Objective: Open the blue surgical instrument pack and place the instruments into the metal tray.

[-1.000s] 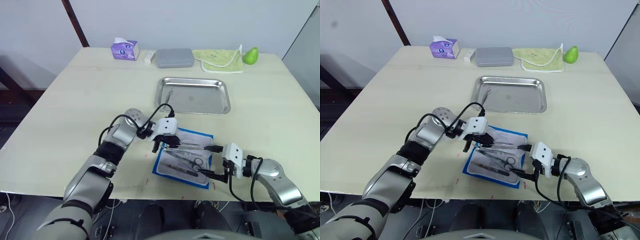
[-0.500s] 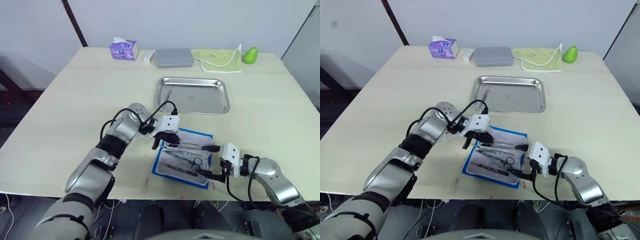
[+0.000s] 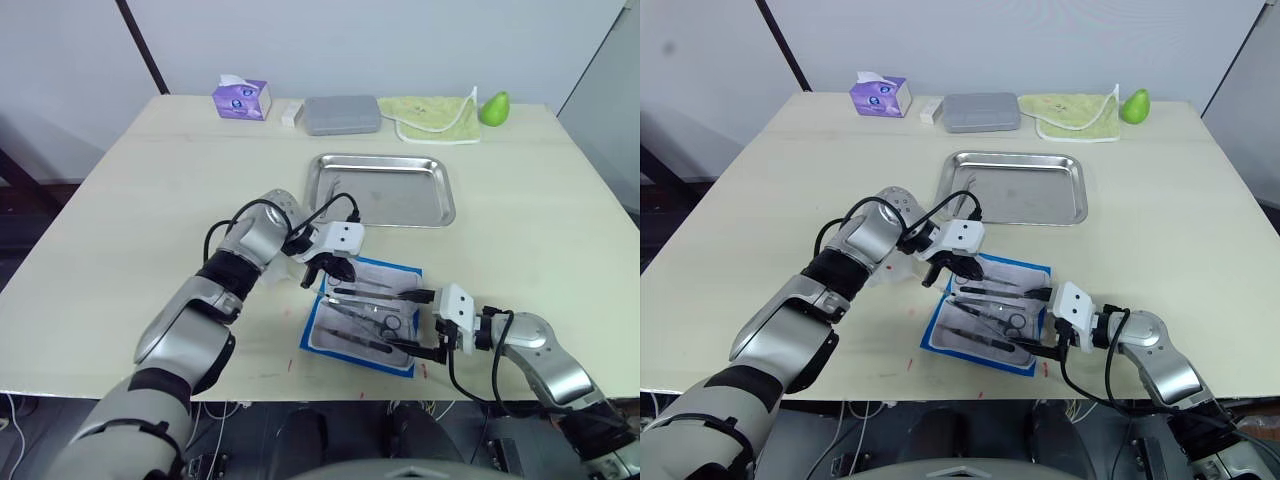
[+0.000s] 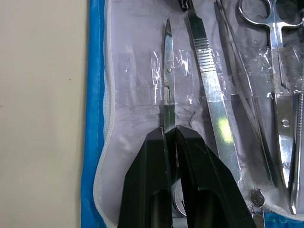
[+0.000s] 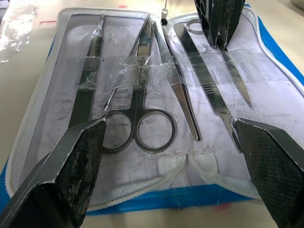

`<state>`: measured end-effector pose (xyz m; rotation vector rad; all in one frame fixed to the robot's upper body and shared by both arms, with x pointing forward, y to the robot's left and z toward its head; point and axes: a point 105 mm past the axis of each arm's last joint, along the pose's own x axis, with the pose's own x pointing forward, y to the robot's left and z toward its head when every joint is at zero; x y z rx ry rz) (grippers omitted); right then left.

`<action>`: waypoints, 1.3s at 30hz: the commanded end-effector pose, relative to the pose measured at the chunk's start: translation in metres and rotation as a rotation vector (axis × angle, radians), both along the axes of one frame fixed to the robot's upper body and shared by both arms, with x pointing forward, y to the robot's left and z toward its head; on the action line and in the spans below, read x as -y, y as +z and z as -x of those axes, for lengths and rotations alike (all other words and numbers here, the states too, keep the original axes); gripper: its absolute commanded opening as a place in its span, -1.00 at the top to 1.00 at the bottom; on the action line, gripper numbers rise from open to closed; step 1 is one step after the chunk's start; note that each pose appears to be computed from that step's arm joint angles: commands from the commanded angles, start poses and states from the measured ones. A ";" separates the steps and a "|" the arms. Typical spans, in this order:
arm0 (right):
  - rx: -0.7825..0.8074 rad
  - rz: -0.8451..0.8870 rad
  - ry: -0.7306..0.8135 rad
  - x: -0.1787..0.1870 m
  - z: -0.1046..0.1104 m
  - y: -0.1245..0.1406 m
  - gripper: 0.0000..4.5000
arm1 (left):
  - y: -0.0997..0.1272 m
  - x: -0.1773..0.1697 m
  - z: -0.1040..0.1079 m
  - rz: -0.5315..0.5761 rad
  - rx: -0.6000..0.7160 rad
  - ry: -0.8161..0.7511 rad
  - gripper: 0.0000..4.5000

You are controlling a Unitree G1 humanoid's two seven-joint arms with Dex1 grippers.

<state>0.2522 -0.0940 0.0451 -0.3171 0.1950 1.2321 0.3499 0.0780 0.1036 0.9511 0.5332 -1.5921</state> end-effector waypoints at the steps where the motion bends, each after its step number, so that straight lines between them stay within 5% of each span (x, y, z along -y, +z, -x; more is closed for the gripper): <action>1: -0.181 0.188 -0.039 0.017 0.016 -0.056 -1.00 | 0.016 0.003 -0.006 0.002 0.042 0.000 0.98; 39: -0.200 0.224 -0.008 0.012 0.017 -0.063 -1.00 | 0.046 0.010 0.000 0.023 0.038 -0.017 0.98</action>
